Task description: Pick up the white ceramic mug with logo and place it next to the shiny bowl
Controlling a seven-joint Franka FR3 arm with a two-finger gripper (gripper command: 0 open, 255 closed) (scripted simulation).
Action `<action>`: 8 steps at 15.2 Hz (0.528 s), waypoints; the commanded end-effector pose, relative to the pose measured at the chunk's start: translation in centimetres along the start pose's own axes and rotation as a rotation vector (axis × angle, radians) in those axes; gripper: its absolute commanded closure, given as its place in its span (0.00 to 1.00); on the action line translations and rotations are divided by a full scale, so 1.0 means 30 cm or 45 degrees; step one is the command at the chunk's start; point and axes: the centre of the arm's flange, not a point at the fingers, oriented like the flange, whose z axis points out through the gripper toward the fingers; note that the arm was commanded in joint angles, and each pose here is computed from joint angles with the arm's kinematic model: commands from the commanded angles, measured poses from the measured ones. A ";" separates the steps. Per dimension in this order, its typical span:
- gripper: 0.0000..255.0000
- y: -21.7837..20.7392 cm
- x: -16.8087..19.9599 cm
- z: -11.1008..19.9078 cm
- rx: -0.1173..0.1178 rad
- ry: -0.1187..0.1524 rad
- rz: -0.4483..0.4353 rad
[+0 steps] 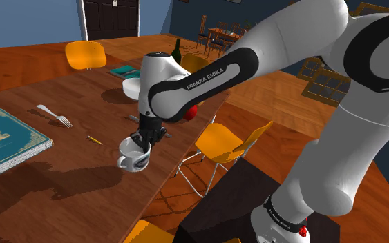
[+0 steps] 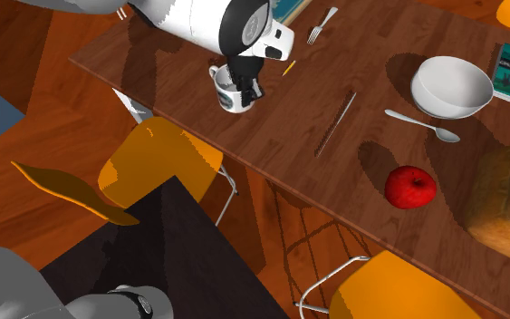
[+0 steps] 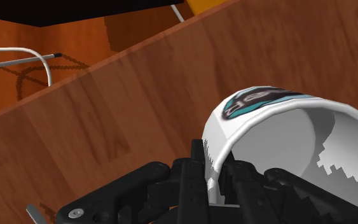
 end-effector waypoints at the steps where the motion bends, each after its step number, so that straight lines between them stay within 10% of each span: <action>1: 1.00 0.003 -0.004 -0.038 0.000 -0.001 0.000; 8: 1.00 -0.003 -0.009 -0.161 0.000 -0.001 0.000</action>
